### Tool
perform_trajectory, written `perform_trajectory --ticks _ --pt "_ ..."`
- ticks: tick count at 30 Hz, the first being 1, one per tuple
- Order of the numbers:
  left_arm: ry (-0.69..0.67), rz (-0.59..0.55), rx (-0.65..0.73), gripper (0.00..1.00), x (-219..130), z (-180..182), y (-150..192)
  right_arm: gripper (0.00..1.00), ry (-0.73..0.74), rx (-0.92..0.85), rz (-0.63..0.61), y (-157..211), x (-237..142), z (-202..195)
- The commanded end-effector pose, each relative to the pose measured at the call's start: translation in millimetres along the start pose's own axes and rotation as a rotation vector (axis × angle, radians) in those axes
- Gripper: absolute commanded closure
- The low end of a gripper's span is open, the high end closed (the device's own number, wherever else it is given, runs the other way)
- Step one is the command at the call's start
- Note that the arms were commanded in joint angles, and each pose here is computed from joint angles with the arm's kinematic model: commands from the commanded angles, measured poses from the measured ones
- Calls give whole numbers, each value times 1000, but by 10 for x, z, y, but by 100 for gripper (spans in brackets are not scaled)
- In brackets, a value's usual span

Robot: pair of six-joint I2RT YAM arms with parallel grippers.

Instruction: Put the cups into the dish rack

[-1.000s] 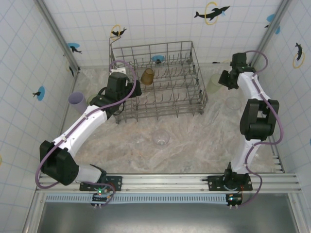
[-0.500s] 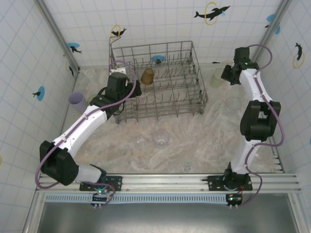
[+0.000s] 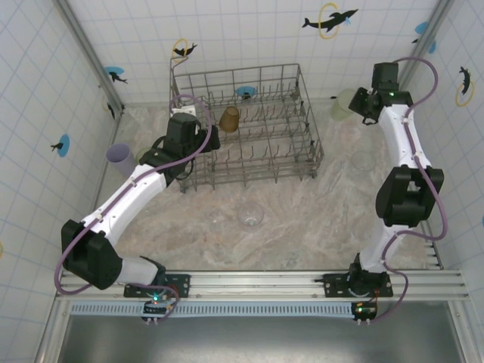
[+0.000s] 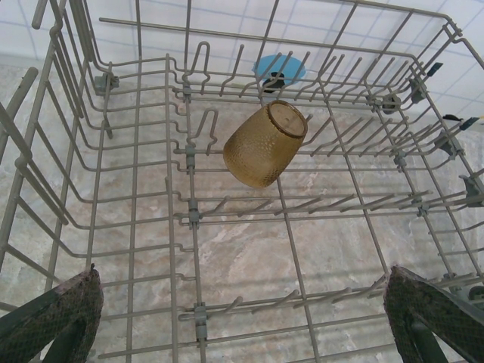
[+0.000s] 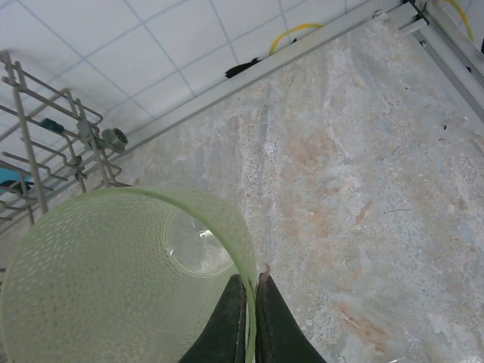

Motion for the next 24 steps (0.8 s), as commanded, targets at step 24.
perform_trajectory --ticks 24 --pt "-52 122 -14 2 360 -50 113 100 -348 -114 -157 107 -753 1416"
Point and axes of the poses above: each hand's point on the last joint's axis, 136 mm out from that joint toward the fingers, its own x axis out along the fingers, its own z axis along the line the jaws close on, y = z × x, the point moved 3 cm from there along -x, back along the fingers, and after that the axes turned 10 degrees about -x, right-handed, at the moved point
